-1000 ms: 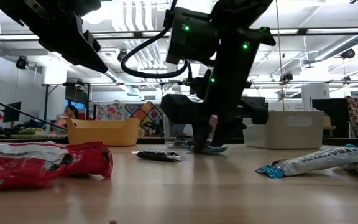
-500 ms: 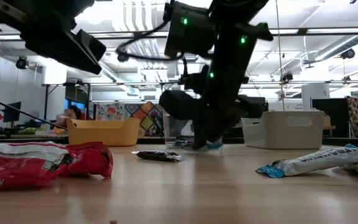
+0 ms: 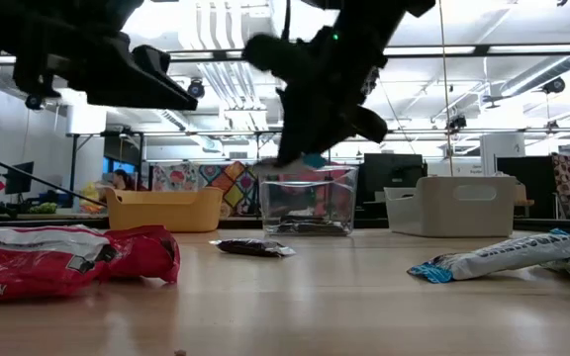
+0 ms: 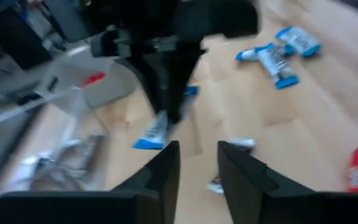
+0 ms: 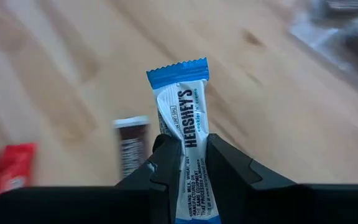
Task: Sort candy
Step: Put the white chocolate into the yellow bin
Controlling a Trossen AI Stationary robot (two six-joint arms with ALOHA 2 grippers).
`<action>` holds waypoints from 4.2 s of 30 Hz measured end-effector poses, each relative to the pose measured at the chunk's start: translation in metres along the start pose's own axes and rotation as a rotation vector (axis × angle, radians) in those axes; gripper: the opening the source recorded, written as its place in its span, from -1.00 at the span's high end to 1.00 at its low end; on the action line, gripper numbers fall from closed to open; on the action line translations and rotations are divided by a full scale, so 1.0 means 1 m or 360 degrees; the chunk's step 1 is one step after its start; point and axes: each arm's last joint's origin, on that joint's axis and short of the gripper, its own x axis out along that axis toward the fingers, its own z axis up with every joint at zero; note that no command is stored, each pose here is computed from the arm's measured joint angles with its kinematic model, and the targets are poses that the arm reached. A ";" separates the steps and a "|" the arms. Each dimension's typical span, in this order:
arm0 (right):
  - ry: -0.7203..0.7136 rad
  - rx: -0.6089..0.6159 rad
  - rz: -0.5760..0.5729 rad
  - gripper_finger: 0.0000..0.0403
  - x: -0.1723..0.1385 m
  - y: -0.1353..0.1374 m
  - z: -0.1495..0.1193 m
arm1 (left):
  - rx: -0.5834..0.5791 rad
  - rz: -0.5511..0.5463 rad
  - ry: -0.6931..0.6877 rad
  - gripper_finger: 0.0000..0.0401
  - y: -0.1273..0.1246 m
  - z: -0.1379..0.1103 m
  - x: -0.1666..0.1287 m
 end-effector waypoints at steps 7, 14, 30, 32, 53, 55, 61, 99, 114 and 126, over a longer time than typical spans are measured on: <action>-0.0033 -0.0037 0.0295 0.71 -0.012 0.008 0.013 | 0.0335 0.0056 -0.0060 0.11 -0.004 -0.007 0.006; -0.0047 -0.0055 0.0502 0.71 -0.014 0.015 0.019 | 0.0469 0.0176 -0.0038 -0.03 -0.008 -0.011 0.020; -0.0065 -0.0097 0.0576 0.71 -0.015 0.018 0.021 | 0.0544 0.0125 -0.0026 0.84 -0.017 -0.006 0.037; -0.0076 -0.0096 0.0577 0.68 -0.015 0.016 0.024 | 0.0530 0.0136 -0.0033 0.94 -0.015 -0.005 0.036; -0.0148 -0.0217 0.0542 -0.03 -0.047 -0.027 0.063 | -0.0096 0.0368 0.0479 0.96 0.023 0.015 -0.005; -0.0186 -0.0253 0.0508 -0.02 -0.053 -0.030 0.066 | -0.0116 0.0452 0.0599 0.96 0.034 0.018 -0.014; -0.0268 -0.0337 0.0459 -0.01 -0.064 -0.035 0.071 | -0.0180 0.0623 0.0923 0.96 0.074 0.025 -0.036; 0.0052 -0.0340 0.0262 -0.01 -0.066 -0.051 0.053 | -0.0887 0.0855 0.1526 0.56 0.230 -0.083 -0.032; 0.0355 -0.0344 0.0309 -0.01 -0.073 -0.035 0.022 | -0.0966 0.0698 0.1053 0.45 0.202 -0.034 -0.034; 0.0505 -0.0852 0.0373 -0.01 -0.079 0.000 -0.037 | -0.0662 0.0345 0.0485 0.45 0.137 0.019 -0.027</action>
